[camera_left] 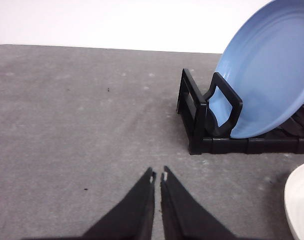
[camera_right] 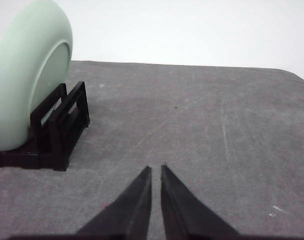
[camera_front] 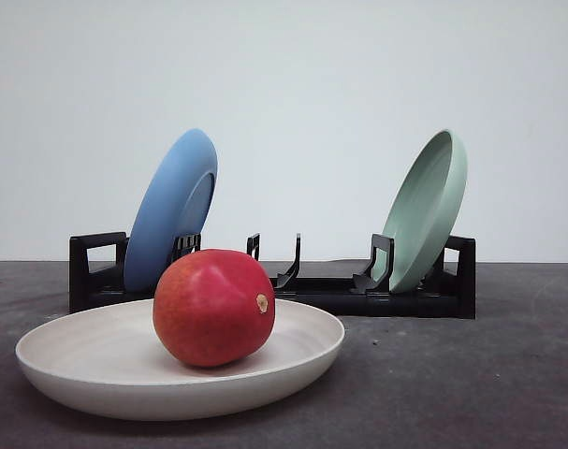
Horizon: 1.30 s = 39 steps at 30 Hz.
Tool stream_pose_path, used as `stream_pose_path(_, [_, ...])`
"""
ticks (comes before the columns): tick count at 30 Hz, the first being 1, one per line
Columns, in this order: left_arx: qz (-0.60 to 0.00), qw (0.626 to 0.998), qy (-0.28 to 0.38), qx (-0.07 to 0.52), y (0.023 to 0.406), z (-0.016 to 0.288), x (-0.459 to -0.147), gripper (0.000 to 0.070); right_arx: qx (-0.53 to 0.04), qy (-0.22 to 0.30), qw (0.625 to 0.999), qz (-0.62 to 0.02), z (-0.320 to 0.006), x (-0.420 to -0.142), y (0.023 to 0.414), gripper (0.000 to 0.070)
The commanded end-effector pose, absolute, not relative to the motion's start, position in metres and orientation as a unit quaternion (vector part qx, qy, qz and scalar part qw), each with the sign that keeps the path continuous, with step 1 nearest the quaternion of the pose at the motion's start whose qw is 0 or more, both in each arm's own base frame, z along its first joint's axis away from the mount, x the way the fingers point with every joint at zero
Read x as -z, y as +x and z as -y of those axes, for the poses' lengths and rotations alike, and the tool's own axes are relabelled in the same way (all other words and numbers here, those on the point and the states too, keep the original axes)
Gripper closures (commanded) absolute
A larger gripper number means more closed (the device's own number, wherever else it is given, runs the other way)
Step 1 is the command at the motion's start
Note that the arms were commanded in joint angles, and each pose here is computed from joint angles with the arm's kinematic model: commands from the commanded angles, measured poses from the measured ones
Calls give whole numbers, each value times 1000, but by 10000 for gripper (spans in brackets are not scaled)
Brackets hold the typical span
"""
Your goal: Place pomegranate in white plate
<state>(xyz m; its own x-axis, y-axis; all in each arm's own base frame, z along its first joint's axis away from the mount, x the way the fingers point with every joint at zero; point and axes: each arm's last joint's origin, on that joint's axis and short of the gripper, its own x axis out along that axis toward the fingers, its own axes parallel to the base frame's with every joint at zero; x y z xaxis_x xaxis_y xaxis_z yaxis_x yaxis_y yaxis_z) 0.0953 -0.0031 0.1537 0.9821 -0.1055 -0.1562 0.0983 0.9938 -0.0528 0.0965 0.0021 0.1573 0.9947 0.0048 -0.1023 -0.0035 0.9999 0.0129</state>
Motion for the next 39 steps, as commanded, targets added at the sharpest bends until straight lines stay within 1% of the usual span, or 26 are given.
stream_pose_path(1, [-76,996,-15,52,96,3,-152,700,0,12,999,-47,-2,-157,97,671])
stream_pose_path(39, [-76,996,-15,52,96,3,-152,700,0,12,999,-47,-2,-157,97,670])
